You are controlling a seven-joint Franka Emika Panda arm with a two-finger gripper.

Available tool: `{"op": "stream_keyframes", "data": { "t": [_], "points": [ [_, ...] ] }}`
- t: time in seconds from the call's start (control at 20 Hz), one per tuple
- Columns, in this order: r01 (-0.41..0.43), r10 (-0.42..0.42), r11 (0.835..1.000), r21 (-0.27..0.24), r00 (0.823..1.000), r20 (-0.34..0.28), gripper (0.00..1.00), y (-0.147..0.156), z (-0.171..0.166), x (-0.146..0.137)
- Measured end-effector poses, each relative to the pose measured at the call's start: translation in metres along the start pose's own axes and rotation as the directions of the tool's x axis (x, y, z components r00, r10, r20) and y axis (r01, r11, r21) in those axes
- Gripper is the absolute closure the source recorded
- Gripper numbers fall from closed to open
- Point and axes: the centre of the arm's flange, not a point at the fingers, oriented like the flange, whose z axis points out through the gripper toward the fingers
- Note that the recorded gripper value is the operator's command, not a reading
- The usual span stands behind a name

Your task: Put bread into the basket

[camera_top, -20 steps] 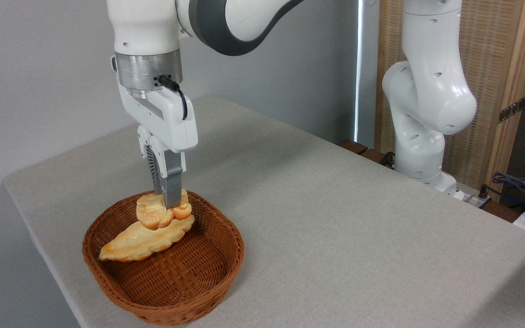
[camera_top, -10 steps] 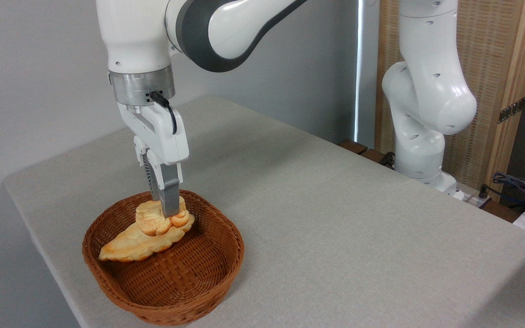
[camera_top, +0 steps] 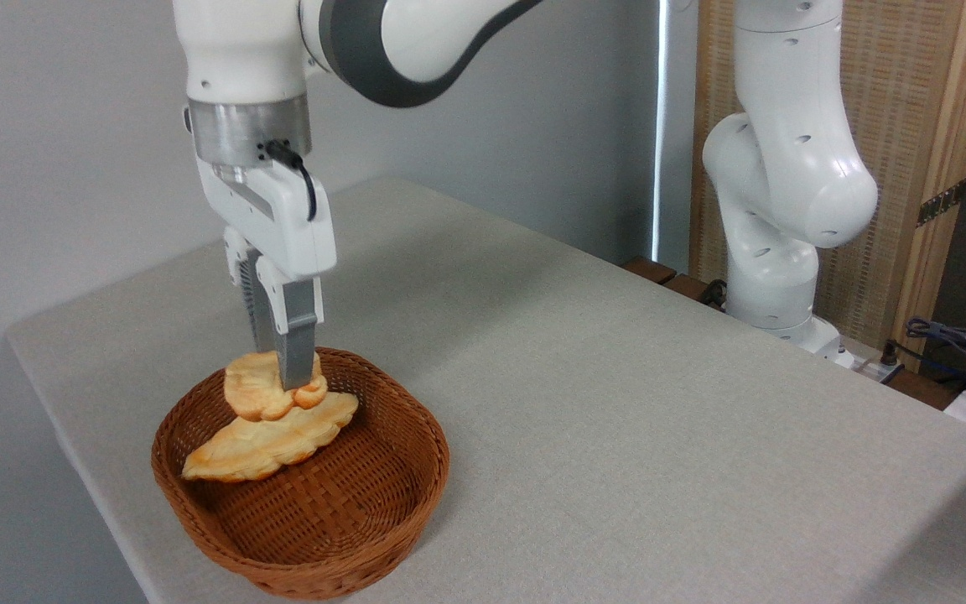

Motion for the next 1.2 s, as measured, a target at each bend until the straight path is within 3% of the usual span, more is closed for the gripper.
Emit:
{"op": "stream_keyframes", "data": {
  "t": [0.25, 1.2],
  "points": [
    [-0.007, 0.007, 1.000, 0.002, 1.000, -0.006, 0.00, 0.003, -0.004, 0.004],
    [0.040, -0.034, 0.997, -0.071, 0.996, 0.083, 0.00, 0.020, -0.003, 0.001]
  ]
}}
